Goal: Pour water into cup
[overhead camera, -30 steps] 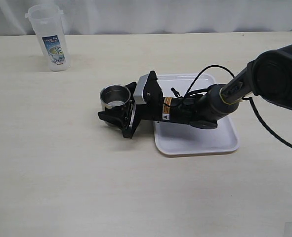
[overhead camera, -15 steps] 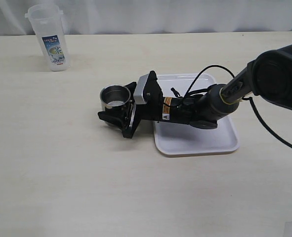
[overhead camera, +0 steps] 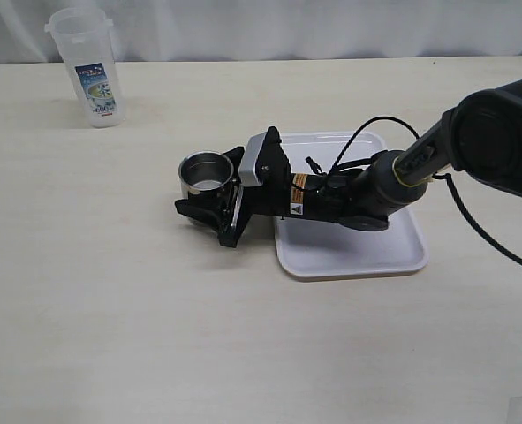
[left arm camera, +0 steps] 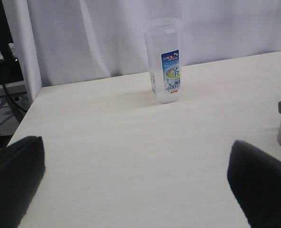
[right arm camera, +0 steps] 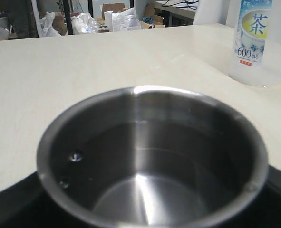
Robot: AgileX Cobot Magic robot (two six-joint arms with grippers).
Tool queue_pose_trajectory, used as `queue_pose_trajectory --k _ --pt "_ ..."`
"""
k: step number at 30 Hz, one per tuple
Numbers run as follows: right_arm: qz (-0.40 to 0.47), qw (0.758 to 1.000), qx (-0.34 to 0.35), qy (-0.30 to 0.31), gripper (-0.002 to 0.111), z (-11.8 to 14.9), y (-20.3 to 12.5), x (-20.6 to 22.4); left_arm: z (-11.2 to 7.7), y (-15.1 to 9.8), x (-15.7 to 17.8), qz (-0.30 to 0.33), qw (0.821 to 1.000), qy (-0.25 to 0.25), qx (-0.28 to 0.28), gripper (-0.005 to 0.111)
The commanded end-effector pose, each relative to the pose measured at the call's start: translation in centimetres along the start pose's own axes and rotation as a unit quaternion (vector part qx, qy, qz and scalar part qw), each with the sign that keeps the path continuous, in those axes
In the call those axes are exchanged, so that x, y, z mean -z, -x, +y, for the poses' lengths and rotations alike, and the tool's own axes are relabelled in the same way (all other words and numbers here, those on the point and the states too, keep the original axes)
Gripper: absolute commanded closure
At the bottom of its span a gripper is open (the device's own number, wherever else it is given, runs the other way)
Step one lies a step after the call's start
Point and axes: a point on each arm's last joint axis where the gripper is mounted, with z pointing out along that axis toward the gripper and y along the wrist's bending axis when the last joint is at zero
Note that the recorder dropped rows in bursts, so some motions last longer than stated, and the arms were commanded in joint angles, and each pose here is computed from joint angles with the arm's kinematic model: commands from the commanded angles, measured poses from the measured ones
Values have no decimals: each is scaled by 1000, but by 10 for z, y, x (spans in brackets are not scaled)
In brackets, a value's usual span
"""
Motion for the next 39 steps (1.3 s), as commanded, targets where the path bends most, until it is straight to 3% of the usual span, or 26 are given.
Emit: queue_pose_trajectory --k 1,5,9,14,39 --pt "6 1000 2 -3 104 -2 0 1 -1 1 0 -8 1000 -6 8 12" --pt "6 1000 2 -3 104 -2 0 1 -1 -3 0 14 1000 -8 5 36" --pt "6 1000 2 -3 104 -2 0 1 -1 -3 0 14 1000 -8 5 71" --pt "6 1000 2 -3 104 -2 0 1 -1 -3 0 14 1000 -8 5 105" --pt "6 1000 2 -3 104 -2 0 1 -1 -2 0 8 1000 -7 5 107"
